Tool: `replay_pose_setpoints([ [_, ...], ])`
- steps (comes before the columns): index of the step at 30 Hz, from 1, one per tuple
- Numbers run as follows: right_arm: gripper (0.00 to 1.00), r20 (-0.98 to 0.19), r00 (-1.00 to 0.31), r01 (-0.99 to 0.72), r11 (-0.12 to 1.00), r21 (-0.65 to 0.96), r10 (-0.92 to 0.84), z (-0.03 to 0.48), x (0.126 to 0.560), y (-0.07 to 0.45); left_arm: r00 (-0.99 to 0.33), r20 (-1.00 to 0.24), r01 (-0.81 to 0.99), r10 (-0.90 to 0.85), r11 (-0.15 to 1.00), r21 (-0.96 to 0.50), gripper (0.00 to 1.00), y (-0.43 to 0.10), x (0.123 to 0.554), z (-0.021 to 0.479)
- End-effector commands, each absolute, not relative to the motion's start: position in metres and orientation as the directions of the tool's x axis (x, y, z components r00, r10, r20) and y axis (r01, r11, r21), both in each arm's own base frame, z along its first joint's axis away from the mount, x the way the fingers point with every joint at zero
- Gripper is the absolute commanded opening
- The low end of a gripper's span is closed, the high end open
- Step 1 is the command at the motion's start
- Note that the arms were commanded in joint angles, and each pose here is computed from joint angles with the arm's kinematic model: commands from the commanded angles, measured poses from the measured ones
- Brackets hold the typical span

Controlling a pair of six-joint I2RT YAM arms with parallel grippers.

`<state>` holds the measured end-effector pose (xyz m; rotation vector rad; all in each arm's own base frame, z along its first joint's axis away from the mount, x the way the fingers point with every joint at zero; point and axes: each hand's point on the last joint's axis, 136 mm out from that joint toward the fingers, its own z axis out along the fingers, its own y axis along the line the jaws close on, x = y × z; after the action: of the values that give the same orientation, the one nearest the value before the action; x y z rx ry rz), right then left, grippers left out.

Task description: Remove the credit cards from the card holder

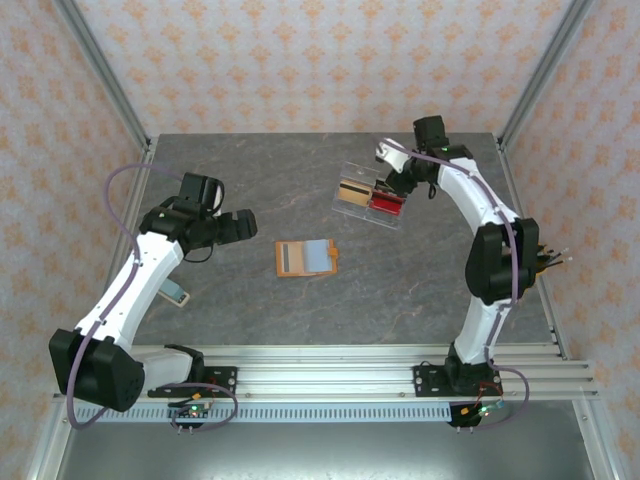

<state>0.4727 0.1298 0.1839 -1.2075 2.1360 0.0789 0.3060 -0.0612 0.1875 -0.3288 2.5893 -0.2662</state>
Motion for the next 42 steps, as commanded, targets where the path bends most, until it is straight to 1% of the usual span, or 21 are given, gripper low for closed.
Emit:
replay_pose_setpoints([
  [1,0.26,-0.728,-0.444,-0.65,0.747,-0.138,-0.522,0.228,0.47,0.132,-0.844,-0.456,-0.173,-0.283,0.948,-0.268,1.0,-0.064,0.309,0.182],
  [4,0.27,-0.777,-0.531,-0.55,0.835,0.012,-0.338,0.236,0.46,0.137,-0.85,-0.437,-0.164,-0.293,0.937,-0.309,1.0,-0.072,0.311,0.18],
  [7,0.27,-0.774,-0.603,-0.45,0.884,0.129,-0.194,0.236,0.446,0.148,-0.859,-0.407,-0.152,-0.31,0.914,-0.376,1.0,-0.085,0.315,0.176],
  [8,0.27,-0.764,-0.622,-0.434,0.888,0.154,-0.171,0.234,0.44,0.154,-0.863,-0.395,-0.149,-0.315,0.906,-0.397,1.0,-0.089,0.316,0.173],
  [13,0.27,-0.671,-0.735,-0.365,0.893,0.265,-0.101,0.211,0.407,0.195,-0.882,-0.321,-0.162,-0.344,0.863,-0.478,0.99,-0.112,0.32,0.154],
  [17,0.27,-0.568,-0.821,-0.318,0.875,0.365,-0.062,0.182,0.38,0.236,-0.89,-0.276,-0.188,-0.362,0.845,-0.501,0.96,-0.131,0.323,0.139],
  [20,0.28,-0.511,-0.857,-0.304,0.86,0.409,-0.06,0.158,0.362,0.267,-0.893,-0.249,-0.21,-0.375,0.835,-0.508,0.94,-0.145,0.325,0.126],
  [23,0.28,-0.443,-0.896,-0.25,0.841,0.48,-0.014,0.133,0.35,0.294,-0.893,-0.222,-0.23,-0.391,0.822,-0.521,0.9,-0.157,0.328,0.113],
  [25,0.29,-0.412,-0.91,-0.253,0.839,0.482,-0.037,0.115,0.339,0.311,-0.893,-0.202,-0.251,-0.403,0.816,-0.52,0.84,-0.161,0.329,0.103],
  [27,0.3,-0.389,-0.919,-0.243,0.863,0.443,-0.059,0.095,0.333,0.32,-0.893,-0.181,-0.266,-0.413,0.805,-0.53,0.71,-0.166,0.332,0.096],
  [30,0.3,-0.354,-0.933,-0.222,0.879,0.421,-0.066,0.077,0.328,0.328,-0.894,-0.157,-0.281,-0.419,0.8,-0.53,0.59,-0.171,0.333,0.086],
  [31,0.3,-0.344,-0.937,-0.216,0.882,0.42,-0.065,0.073,0.328,0.33,-0.896,-0.148,-0.286,-0.418,0.801,-0.526,0.56,-0.172,0.333,0.082],
  [33,0.3,-0.322,-0.945,-0.197,0.894,0.403,-0.063,0.063,0.328,0.329,-0.9,-0.132,-0.296,-0.415,0.804,-0.515,0.53,-0.173,0.333,0.075],
  [42,0.3,-0.261,-0.961,-0.175,0.926,0.334,-0.087,0.038,0.328,0.323,-0.916,-0.068,-0.324,-0.395,0.829,-0.455,0.48,-0.174,0.334,0.046],
])
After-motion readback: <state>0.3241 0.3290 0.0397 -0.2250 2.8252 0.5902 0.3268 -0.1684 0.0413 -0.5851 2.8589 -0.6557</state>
